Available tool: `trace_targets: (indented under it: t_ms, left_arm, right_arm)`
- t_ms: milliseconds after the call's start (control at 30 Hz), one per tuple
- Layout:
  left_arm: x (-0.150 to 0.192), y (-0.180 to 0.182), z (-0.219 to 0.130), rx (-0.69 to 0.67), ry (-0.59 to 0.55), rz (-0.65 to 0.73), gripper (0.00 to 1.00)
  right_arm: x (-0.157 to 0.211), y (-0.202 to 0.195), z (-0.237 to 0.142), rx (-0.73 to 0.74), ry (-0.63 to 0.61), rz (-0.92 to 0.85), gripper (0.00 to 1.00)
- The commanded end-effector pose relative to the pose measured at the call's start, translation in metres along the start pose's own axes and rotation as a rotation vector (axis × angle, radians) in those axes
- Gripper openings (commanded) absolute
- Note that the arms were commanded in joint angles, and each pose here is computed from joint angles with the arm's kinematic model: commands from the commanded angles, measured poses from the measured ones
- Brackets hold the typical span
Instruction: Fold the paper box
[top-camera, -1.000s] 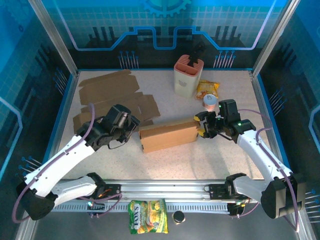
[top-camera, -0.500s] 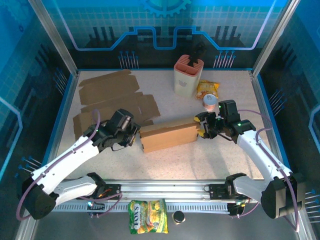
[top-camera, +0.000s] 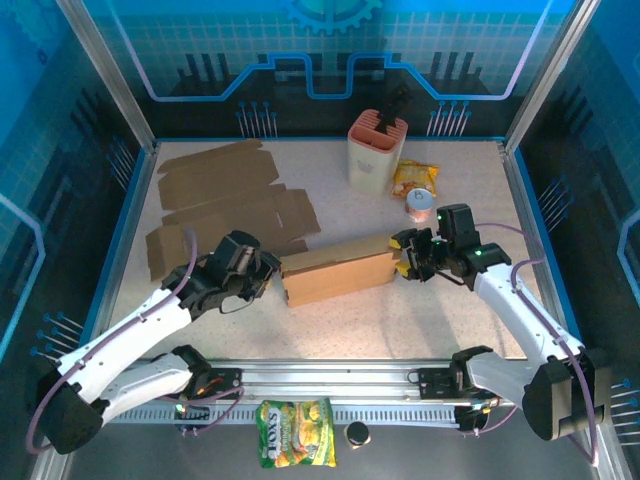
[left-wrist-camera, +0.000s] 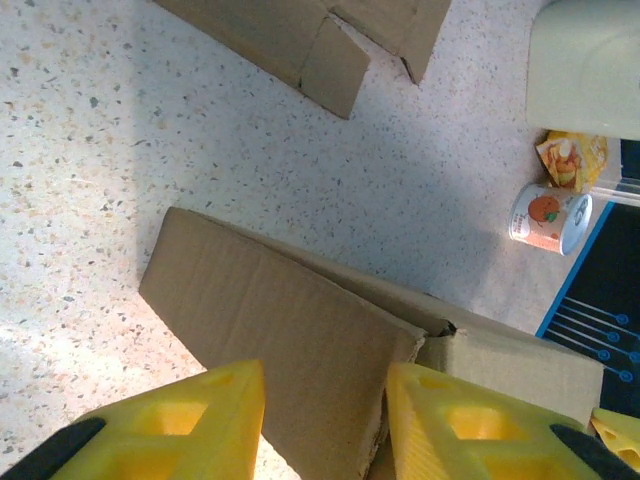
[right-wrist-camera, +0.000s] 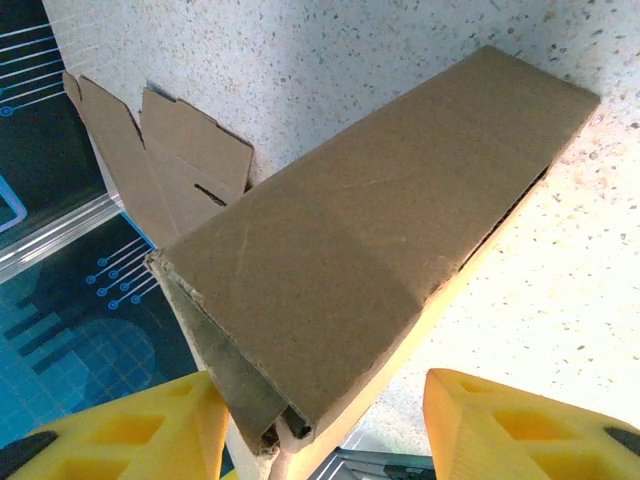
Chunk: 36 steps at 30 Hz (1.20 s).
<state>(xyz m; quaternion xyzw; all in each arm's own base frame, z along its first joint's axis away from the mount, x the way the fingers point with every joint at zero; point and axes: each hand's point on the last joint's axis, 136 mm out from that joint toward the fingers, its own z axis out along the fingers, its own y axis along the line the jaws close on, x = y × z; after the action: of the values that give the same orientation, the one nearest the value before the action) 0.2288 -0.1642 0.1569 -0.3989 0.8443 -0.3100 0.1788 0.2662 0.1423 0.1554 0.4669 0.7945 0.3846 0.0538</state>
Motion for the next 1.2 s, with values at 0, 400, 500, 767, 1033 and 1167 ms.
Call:
trace_targets:
  t_ms: [0,400,500,767,1033,1167]
  left_arm:
    - [0.001,0.006,-0.004,0.000,-0.015,0.075,0.38]
    - [0.004,-0.030,-0.016,0.073,0.009,0.111,0.47]
    - [0.004,-0.029,-0.016,0.071,0.003,0.105,0.48]
    - [0.015,-0.012,-0.004,0.038,0.052,0.094,0.39]
    - [0.026,0.011,0.007,-0.009,0.088,0.159,0.27]
    - [0.032,0.027,0.014,-0.039,0.111,0.195,0.20]
  right_arm:
    - [-0.008,-0.051,0.008,0.176,-0.040,0.049,0.54]
    - [-0.008,-0.055,0.009,0.190,-0.042,0.047,0.54]
    - [-0.009,-0.054,0.010,0.190,-0.040,0.047,0.54]
    - [-0.009,-0.053,0.011,0.191,-0.039,0.049,0.54]
    - [-0.010,-0.060,0.013,0.209,-0.040,0.059,0.54]
    - [-0.011,-0.063,0.014,0.220,-0.042,0.062,0.54]
